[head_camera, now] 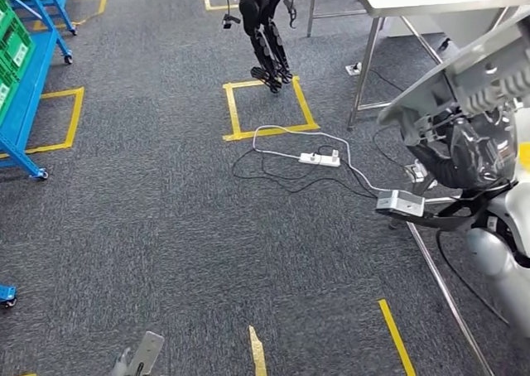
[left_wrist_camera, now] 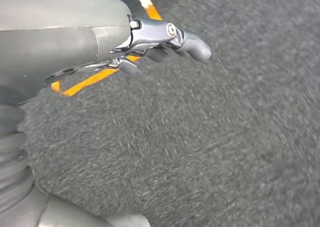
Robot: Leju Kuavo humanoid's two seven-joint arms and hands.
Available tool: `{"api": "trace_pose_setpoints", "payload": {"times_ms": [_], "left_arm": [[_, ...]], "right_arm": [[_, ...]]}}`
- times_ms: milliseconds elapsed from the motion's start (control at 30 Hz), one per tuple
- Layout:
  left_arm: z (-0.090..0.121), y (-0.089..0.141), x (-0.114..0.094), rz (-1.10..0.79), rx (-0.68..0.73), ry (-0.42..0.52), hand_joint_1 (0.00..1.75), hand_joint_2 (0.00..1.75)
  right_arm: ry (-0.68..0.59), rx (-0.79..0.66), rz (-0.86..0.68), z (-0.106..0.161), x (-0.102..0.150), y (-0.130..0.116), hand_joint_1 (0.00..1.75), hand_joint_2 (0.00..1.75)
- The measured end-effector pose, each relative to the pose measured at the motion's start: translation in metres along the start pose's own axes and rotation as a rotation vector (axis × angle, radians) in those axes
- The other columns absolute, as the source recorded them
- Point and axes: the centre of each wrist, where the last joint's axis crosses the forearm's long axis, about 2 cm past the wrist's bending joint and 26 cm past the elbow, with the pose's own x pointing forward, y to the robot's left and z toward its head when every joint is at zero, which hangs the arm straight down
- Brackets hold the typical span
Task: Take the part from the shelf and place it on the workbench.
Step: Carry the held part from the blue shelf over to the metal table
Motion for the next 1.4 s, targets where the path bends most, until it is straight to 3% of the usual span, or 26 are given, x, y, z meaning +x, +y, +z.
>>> {"api": "trace_pose_setpoints", "payload": {"times_ms": [967, 1167, 1400], "left_arm": [[-0.002, 0.002, -0.001, 0.005, -0.006, 0.040, 0.00, 1.75], [-0.002, 0.003, -0.004, 0.026, -0.117, 0.111, 0.00, 1.75], [-0.007, 0.015, -0.016, 0.069, -0.296, 0.282, 0.00, 1.75]], "right_arm": [[0.019, 0.031, 0.001, 0.014, -0.001, 0.004, 1.75, 1.75], [0.008, 0.037, 0.009, 0.012, -0.001, 0.004, 1.75, 1.75], [-0.003, 0.032, 0.004, 0.000, 0.004, 0.009, 1.75, 1.75]]}}
